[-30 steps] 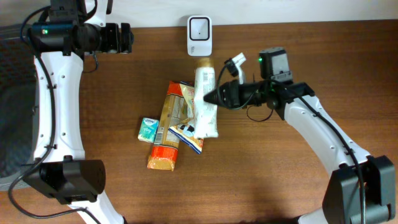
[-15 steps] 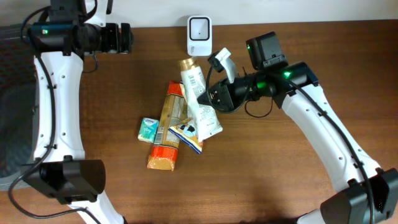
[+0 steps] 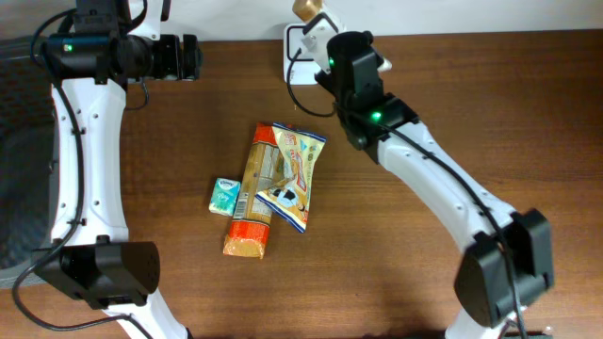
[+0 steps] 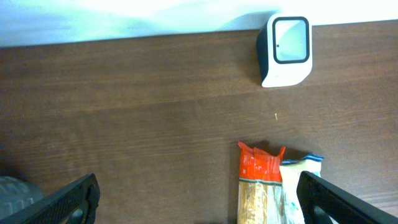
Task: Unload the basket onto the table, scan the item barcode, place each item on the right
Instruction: 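Hold the white tube's barcode up to the scanner with the right gripper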
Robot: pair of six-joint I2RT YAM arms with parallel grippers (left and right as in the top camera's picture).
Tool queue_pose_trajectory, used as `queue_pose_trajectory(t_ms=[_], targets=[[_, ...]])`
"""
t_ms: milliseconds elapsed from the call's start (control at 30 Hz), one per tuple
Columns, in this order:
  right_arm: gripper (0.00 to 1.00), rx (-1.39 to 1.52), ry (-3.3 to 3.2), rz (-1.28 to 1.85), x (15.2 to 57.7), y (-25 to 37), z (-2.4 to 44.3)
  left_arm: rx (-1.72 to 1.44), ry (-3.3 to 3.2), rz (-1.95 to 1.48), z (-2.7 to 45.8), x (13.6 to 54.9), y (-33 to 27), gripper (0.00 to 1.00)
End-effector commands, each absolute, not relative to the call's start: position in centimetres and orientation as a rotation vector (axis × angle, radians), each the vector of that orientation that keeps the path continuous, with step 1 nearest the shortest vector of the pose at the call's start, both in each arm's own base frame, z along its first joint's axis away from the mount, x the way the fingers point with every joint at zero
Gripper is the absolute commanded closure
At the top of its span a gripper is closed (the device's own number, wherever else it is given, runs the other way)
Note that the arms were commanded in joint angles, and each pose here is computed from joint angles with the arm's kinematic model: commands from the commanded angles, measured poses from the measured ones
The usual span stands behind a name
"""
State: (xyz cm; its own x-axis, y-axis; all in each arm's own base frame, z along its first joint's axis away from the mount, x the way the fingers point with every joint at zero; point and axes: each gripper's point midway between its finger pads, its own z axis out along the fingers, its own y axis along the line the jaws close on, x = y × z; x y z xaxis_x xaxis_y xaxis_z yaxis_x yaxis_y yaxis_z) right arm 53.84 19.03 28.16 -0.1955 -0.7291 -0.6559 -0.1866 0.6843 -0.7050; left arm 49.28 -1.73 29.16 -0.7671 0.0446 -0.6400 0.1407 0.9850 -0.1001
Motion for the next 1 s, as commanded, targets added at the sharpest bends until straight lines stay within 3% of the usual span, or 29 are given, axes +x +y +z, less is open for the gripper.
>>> queue_pose_trajectory(t_ms=[0,300,567,967], targets=[[0.96,-0.8,1.573,-0.816,55.3,19.4,31.0,0.152,2.418,-0.173,30.1,49.0,-1.7,0.01],[0.96,-0.904,1.473,-0.935,61.8,21.8,20.5,0.152,2.418,-0.173,30.1,49.1,-1.7,0.01],[0.96,-0.923,1.52,-0.953,65.9,19.4,19.8,0.152,2.418,-0.174,30.1,49.0,-1.7,0.01],[0.96,-1.049,1.572,-0.925,65.5,21.0,15.1,0.152,2.418,-0.174,30.1,49.0,-1.7,0.01]])
